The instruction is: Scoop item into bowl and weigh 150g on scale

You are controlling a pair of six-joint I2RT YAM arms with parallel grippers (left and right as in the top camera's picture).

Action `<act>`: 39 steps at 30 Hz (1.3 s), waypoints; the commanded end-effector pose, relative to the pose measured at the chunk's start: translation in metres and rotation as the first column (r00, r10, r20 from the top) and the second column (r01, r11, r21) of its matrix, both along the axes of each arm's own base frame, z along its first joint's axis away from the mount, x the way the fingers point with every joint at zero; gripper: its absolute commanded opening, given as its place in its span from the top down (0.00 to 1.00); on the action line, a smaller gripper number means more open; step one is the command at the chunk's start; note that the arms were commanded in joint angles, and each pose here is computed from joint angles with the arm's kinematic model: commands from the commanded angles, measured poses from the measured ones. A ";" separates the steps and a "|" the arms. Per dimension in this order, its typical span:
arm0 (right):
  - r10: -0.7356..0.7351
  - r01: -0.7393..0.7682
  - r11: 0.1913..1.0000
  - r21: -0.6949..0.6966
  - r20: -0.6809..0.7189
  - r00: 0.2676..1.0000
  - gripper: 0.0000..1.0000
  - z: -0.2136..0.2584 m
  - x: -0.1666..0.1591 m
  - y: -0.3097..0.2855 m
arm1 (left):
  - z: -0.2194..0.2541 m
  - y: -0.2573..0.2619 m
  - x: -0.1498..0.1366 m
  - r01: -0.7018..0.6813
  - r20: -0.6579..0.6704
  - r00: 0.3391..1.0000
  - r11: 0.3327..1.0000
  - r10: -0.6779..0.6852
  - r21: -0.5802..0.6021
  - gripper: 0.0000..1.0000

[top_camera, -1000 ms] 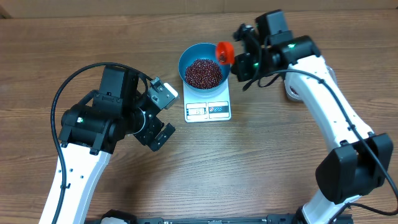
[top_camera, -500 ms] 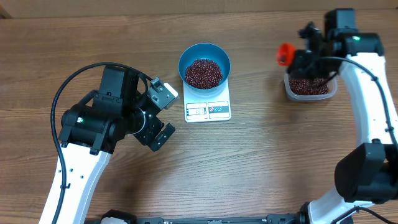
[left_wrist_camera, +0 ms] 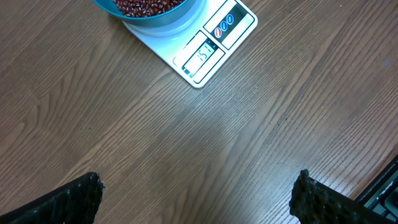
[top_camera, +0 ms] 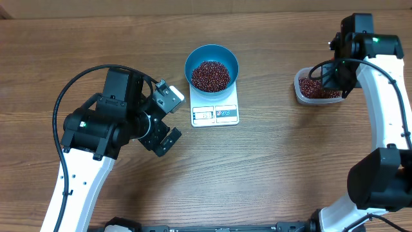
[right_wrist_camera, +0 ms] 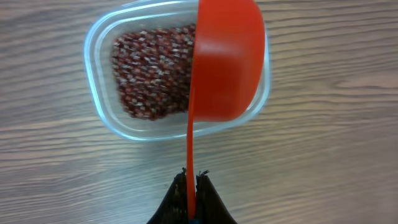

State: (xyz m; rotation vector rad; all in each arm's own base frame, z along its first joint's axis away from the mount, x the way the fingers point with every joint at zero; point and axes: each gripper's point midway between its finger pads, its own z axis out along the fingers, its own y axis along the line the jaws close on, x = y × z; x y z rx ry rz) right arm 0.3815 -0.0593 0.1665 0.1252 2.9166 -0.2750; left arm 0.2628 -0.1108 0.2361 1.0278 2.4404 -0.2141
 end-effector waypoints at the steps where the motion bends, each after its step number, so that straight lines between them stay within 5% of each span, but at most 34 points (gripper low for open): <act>1: 0.001 0.007 0.993 -0.121 0.068 0.998 0.96 0.030 0.003 -0.009 | 0.000 -0.002 0.000 -0.004 -0.009 1.000 1.000 0.004 -0.020 0.00; 22: 0.097 -0.077 0.962 -0.261 0.065 0.993 0.96 0.039 0.009 0.017 | 0.000 -0.002 0.000 -0.004 -0.009 1.000 1.000 0.004 -0.020 0.00; 30: 0.258 -0.266 0.964 0.011 0.200 0.945 0.96 0.043 0.035 0.096 | 0.000 -0.002 0.000 -0.004 -0.009 1.000 1.000 0.004 -0.020 0.00; 39: 0.522 -0.637 0.740 0.216 0.414 0.746 0.96 0.069 0.042 0.215 | 0.000 -0.002 0.000 -0.004 -0.009 1.000 1.000 0.004 -0.020 0.01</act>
